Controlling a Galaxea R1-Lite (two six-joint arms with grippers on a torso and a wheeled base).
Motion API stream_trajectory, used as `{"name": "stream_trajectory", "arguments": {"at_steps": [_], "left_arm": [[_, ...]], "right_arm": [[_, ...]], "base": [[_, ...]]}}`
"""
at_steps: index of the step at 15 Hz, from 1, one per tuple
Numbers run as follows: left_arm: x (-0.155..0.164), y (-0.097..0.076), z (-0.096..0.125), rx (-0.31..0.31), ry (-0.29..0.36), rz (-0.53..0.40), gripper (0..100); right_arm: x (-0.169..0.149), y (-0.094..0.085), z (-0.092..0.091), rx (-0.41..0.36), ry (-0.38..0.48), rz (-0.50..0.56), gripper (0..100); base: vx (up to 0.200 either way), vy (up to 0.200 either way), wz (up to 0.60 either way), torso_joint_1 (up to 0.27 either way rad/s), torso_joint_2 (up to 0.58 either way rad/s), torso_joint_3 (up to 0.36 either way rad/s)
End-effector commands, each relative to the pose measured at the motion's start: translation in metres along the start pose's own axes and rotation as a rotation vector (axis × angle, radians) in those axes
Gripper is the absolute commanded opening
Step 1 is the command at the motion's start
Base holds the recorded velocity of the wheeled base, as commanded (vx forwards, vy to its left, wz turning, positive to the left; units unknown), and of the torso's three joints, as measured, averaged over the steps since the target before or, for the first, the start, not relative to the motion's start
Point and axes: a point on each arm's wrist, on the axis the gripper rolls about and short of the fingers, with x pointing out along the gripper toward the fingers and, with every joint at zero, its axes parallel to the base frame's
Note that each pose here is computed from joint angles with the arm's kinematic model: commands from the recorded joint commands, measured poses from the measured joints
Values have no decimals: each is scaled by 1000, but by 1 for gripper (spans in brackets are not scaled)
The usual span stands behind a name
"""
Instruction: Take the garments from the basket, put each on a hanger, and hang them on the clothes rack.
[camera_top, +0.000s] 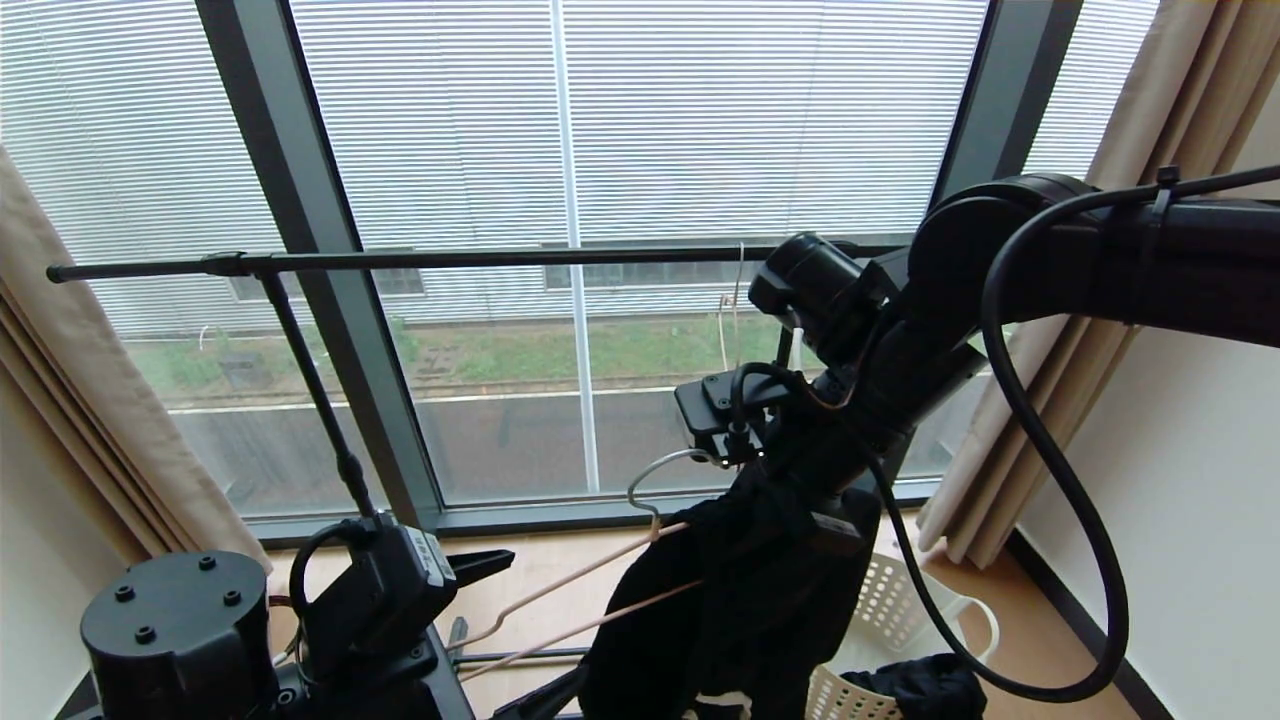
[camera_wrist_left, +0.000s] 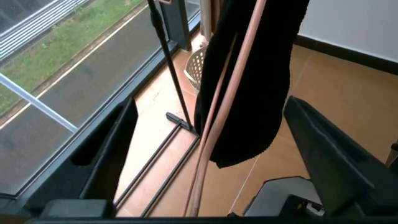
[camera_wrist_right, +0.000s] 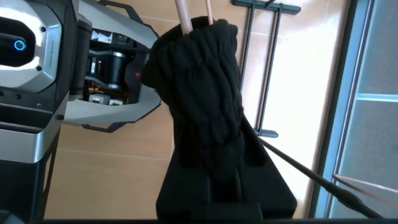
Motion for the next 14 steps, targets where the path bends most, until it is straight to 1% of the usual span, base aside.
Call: {"name": "stream_trajectory", "arguments": {"at_steps": [1, 4, 5, 6, 7, 9, 11, 12, 13, 14], "left_arm": [[0, 1, 0, 0, 0, 2, 100], [-3, 6, 7, 7, -88, 46, 100], [-4, 7, 7, 2, -97, 49, 100], [-5, 7, 9, -14, -122, 55, 100], [-5, 9, 11, -34, -136, 64, 100], [-4, 17, 16, -83, -171, 95, 100], [-2, 29, 20, -152, -196, 133, 100], [-2, 34, 22, -188, -210, 149, 100], [-2, 43, 26, -262, -240, 175, 100], [0, 51, 27, -307, -252, 195, 100]], "right_arm": [[-3, 1, -1, 1, -2, -4, 0], [-16, 0, -4, 12, -15, -41, 0], [-18, -2, -6, 19, -15, -50, 0], [-26, -8, -16, 53, -17, -76, 0], [-33, -9, -20, 72, -22, -95, 0], [-47, -6, -25, 86, -30, -127, 0], [-60, -2, -26, 98, -42, -156, 0], [-63, -2, -29, 113, -43, -166, 0], [-67, -4, -33, 138, -45, -177, 0], [-71, -4, -36, 166, -48, -187, 0]], "base": [[0, 0, 0, 0, 0, 0], [0, 0, 0, 0, 0, 0], [0, 0, 0, 0, 0, 0], [0, 0, 0, 0, 0, 0], [0, 0, 0, 0, 0, 0], [0, 0, 0, 0, 0, 0], [0, 0, 0, 0, 0, 0], [0, 0, 0, 0, 0, 0], [0, 0, 0, 0, 0, 0], [0, 0, 0, 0, 0, 0]]}}
